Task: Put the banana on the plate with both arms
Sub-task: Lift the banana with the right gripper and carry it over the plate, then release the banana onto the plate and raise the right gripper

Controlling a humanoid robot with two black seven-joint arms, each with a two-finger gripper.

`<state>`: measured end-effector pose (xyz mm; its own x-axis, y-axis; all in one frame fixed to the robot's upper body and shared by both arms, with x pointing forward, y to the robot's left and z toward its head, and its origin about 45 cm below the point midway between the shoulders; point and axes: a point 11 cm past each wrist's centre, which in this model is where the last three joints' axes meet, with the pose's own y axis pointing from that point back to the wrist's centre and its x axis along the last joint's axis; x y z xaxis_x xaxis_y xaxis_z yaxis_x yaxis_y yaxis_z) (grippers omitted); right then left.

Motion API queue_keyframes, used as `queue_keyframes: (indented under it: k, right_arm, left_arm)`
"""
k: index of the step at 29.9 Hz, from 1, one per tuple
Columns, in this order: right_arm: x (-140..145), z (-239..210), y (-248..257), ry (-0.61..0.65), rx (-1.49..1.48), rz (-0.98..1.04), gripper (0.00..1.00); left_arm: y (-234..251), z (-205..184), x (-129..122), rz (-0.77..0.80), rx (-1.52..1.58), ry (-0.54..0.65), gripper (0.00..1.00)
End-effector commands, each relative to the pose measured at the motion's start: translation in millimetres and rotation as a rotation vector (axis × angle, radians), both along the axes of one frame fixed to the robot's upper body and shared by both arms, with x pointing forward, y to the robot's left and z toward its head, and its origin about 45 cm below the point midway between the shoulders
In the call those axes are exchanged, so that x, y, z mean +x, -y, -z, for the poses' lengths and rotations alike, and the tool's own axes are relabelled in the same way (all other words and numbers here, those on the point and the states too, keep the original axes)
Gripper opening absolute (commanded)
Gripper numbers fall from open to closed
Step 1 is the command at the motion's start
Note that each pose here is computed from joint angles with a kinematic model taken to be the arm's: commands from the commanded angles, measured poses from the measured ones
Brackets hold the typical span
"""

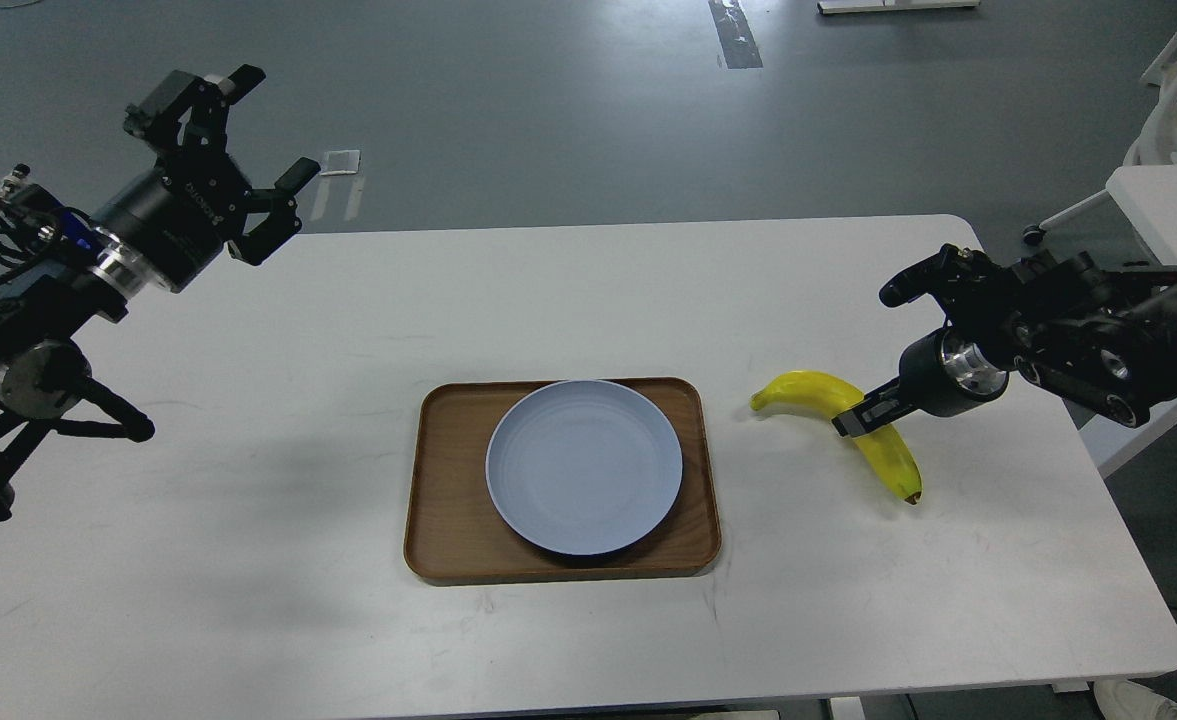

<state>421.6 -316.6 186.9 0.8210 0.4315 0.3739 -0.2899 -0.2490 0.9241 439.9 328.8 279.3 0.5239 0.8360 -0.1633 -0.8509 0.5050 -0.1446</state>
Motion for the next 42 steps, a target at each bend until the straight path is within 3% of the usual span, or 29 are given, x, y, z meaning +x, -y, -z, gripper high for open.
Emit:
queue_keyframes:
  k: [1, 6, 17, 33, 36, 38, 39, 42]
  right_arm:
    - [17, -37, -24, 0.065, 0.044, -0.042, 0.08]
    - [26, -65, -85, 0.085, 0.178, -0.091, 0.09]
    - [-1, -30, -184, -0.051, 0.317, -0.175, 0.09]
    - [-26, 11, -205, -0.154, 0.360, -0.158, 0.14]
    - [-24, 10, -204, -0.147, 0.359, -0.151, 0.29]
    - [-23, 10, -205, -0.145, 0.359, -0.154, 0.46]
    - [-23, 10, -205, -0.145, 0.359, -0.154, 0.46]
    - [-23, 10, -205, -0.144, 0.359, -0.154, 0.60]
  left_arm:
    - [0, -1, 0, 0.000, -0.002, 0.003, 0.98]
    - [0, -2, 1, -0.001, -0.003, 0.005, 0.98]
    - [0, -3, 1, -0.001, -0.005, 0.008, 0.98]
    - [-8, -7, 0, -0.013, 0.001, 0.014, 0.98]
    - [-9, -8, 0, -0.015, 0.003, 0.014, 0.98]
    - [-9, -8, 0, -0.015, 0.003, 0.014, 0.98]
    - [-9, -8, 0, -0.015, 0.003, 0.014, 0.98]
    - [-9, -8, 0, -0.015, 0.003, 0.014, 0.98]
